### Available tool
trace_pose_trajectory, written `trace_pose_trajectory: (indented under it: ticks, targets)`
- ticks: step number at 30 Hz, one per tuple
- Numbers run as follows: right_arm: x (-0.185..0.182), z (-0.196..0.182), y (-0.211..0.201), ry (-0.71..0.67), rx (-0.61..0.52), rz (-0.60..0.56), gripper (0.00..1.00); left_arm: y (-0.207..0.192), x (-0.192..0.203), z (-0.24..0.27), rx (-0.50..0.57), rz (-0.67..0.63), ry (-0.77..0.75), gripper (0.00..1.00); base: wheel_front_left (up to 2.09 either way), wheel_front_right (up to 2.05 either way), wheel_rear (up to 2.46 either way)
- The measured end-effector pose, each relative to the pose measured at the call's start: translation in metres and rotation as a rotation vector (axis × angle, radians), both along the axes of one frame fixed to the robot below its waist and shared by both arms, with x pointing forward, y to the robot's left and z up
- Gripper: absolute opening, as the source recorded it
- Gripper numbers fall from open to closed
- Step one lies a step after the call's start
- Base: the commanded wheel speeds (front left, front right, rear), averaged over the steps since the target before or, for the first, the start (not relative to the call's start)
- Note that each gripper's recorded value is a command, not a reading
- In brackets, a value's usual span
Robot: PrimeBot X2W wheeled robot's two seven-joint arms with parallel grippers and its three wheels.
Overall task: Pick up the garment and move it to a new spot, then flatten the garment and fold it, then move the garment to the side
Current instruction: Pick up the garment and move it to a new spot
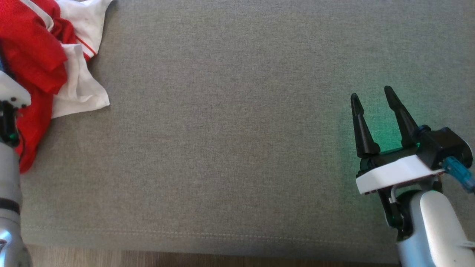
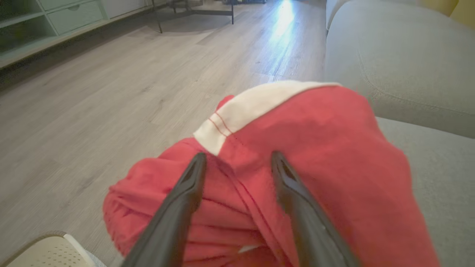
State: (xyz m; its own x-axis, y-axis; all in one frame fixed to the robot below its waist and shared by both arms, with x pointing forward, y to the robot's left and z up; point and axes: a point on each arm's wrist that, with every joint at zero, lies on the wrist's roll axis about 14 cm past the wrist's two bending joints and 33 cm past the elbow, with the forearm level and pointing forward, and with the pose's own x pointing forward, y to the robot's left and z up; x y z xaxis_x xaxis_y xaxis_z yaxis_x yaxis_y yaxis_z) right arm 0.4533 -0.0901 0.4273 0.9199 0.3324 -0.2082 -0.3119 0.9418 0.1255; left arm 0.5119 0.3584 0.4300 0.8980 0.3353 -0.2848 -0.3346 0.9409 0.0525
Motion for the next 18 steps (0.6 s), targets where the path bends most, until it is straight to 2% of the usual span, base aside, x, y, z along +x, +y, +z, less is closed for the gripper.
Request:
trace_pose_trajectory:
  ticks: [1,2,8,13,18]
  targets:
    - [0.000,0.000,0.001,-0.001,0.001,0.002,1.00,0.001,0.001,0.004,0.005,0.000,-0.014,0.14,0.00,0.00,0.00]
    - [0.000,0.000,0.001,-0.001,0.001,0.004,1.00,0.002,0.002,0.007,0.011,-0.001,-0.026,0.00,0.00,0.00,0.00]
    - [0.000,0.010,0.008,-0.022,0.008,0.019,1.00,0.002,0.004,0.039,0.068,-0.030,-0.101,0.00,0.00,0.00,0.00]
    - [-0.003,0.026,0.011,-0.058,0.011,0.027,1.00,-0.006,0.013,0.109,0.144,-0.089,-0.276,0.00,0.00,0.00,0.00]
    - [-0.012,0.045,0.010,-0.102,0.020,0.020,1.00,-0.031,0.008,0.173,0.197,-0.169,-0.441,0.00,0.00,0.00,0.00]
